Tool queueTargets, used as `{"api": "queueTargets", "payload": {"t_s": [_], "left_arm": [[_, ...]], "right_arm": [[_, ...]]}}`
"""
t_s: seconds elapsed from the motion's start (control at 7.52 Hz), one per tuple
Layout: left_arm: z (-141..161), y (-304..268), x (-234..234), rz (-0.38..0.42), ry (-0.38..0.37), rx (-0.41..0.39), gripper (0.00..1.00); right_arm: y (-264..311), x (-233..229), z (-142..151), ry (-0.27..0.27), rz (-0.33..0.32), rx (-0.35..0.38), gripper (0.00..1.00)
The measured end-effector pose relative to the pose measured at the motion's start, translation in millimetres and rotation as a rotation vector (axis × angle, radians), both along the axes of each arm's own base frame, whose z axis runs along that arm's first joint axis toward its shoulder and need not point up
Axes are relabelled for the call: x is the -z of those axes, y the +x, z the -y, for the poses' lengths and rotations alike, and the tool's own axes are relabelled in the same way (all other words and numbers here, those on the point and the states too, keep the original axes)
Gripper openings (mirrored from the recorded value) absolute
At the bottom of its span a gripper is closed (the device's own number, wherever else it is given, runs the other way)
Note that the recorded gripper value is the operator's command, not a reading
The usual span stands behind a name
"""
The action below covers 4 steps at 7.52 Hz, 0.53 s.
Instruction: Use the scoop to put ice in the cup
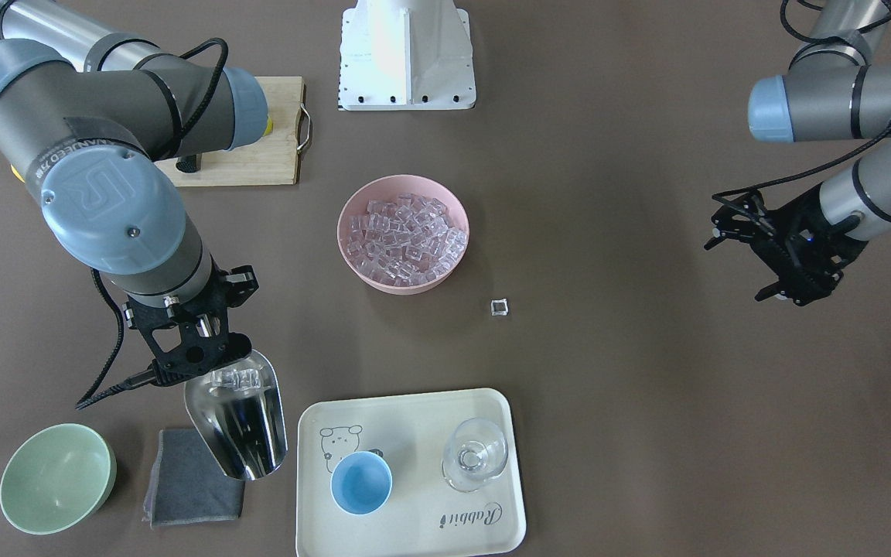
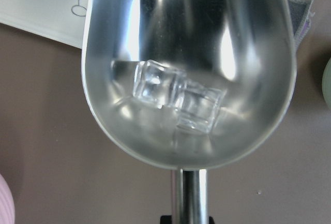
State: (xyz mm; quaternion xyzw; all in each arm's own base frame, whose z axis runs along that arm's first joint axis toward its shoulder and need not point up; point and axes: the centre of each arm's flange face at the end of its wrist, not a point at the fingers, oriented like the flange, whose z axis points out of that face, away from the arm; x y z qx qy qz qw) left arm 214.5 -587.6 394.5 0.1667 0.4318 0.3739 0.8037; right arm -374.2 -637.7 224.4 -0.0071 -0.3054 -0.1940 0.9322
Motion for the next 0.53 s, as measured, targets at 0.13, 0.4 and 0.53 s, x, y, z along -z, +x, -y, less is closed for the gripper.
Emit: {"api": "queueTargets", "payload": {"t_s": [0.13, 0.4, 0.53], "left_arm": [[5.1, -23.5, -12.2, 0.029, -0.064, 0.038, 0.98], [11.0, -71.2, -35.1, 0.070, -0.164, 0.114, 0.98], [12.1, -99.2, -49.2, 0.095, -0.207, 0.159, 0.98]], "right_arm": [[-7.5, 14.8, 9.1, -0.025, -0.009, 0.005, 0.00], [-25.3, 41.8, 24.8, -0.056, -0.013, 0.015, 0.00], [-37.0, 51.5, 28.1, -0.070, -0.012, 0.025, 0.00]]}}
